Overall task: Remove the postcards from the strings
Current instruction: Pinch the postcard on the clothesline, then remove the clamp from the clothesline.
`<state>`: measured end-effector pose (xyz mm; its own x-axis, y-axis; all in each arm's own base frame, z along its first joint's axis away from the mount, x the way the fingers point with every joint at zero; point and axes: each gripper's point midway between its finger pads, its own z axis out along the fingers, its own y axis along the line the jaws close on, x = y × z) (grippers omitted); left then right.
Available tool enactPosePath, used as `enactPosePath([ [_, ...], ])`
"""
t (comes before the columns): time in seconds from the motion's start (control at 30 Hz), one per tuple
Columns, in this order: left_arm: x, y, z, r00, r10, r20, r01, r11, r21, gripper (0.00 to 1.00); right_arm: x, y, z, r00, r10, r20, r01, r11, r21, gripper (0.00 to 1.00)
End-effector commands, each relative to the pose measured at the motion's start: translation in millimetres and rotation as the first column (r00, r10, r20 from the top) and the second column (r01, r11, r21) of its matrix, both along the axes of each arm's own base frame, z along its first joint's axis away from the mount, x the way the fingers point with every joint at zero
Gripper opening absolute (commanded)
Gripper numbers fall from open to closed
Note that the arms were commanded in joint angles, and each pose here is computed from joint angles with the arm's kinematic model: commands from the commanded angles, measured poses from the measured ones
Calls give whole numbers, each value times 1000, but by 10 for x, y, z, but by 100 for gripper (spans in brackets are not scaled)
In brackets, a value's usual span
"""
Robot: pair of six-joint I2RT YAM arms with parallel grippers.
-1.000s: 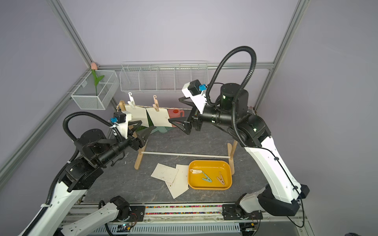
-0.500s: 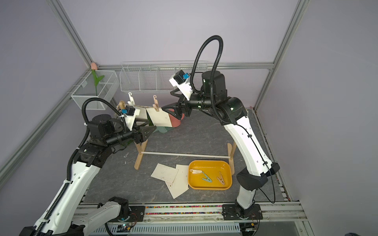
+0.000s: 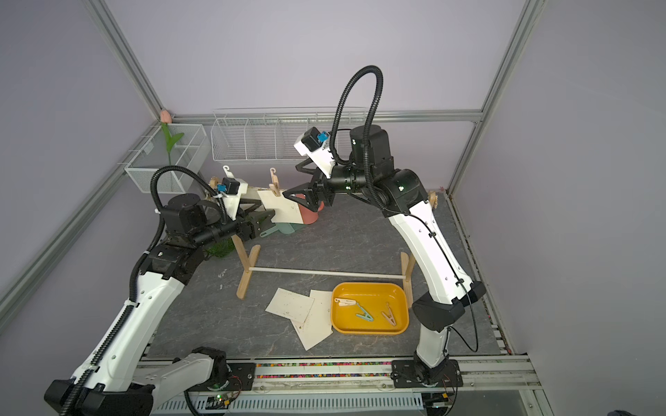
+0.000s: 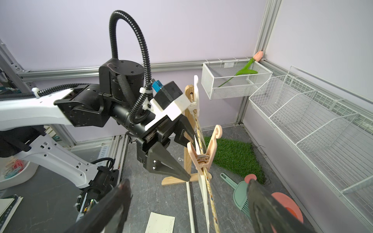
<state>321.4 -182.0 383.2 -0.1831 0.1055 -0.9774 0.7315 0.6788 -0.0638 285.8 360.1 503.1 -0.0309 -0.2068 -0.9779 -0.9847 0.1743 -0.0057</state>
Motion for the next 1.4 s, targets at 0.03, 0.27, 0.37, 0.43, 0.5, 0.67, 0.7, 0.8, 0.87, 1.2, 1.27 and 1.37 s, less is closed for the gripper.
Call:
enactPosePath([
  [0.03, 14, -46, 233, 995, -58, 80, 57, 998, 17, 64, -15, 60, 19, 998, 58, 29, -59, 998, 18, 89],
  [0.27, -60, -120, 240, 987, -130, 98, 128, 991, 28, 58, 76, 130, -46, 998, 62, 18, -63, 998, 14, 88],
  [0.37, -95, -138, 210, 985, -150, 91, 147, 989, 30, 52, 134, 151, -48, 999, 49, 18, -50, 999, 20, 88],
  [0.43, -103, -143, 192, 984, -154, 86, 152, 988, 30, 45, 187, 161, -25, 999, 30, 18, -30, 999, 32, 88],
  [0.5, -113, -141, 193, 984, -154, 88, 152, 988, 30, 37, 214, 179, -11, 999, 24, 22, -25, 999, 41, 89],
  [0.67, -117, -121, 177, 986, -140, 91, 138, 990, 27, 20, 274, 246, -5, 999, 31, 14, -31, 997, 63, 91],
  [0.7, -117, -121, 177, 986, -138, 91, 137, 990, 25, 17, 283, 263, -13, 999, 35, 8, -36, 997, 66, 91],
  [0.8, -125, -108, 171, 987, -130, 91, 129, 991, 20, 11, 279, 336, -48, 999, 53, 7, -53, 996, 65, 95],
  [0.87, -135, -106, 184, 987, -129, 94, 127, 992, 18, 7, 262, 390, -79, 998, 60, 18, -61, 997, 56, 97],
  [1.2, -154, -110, 196, 987, -133, 89, 133, 991, 7, 1, 254, 572, -191, 994, 69, 86, -72, 997, 26, 87],
  [1.27, -156, -112, 196, 987, -133, 85, 133, 991, 3, 1, 241, 595, -184, 993, 71, 99, -74, 997, 27, 78],
  [1.37, -151, -107, 196, 988, -128, 83, 128, 992, 1, 1, 232, 616, -171, 990, 67, 123, -71, 997, 25, 65],
])
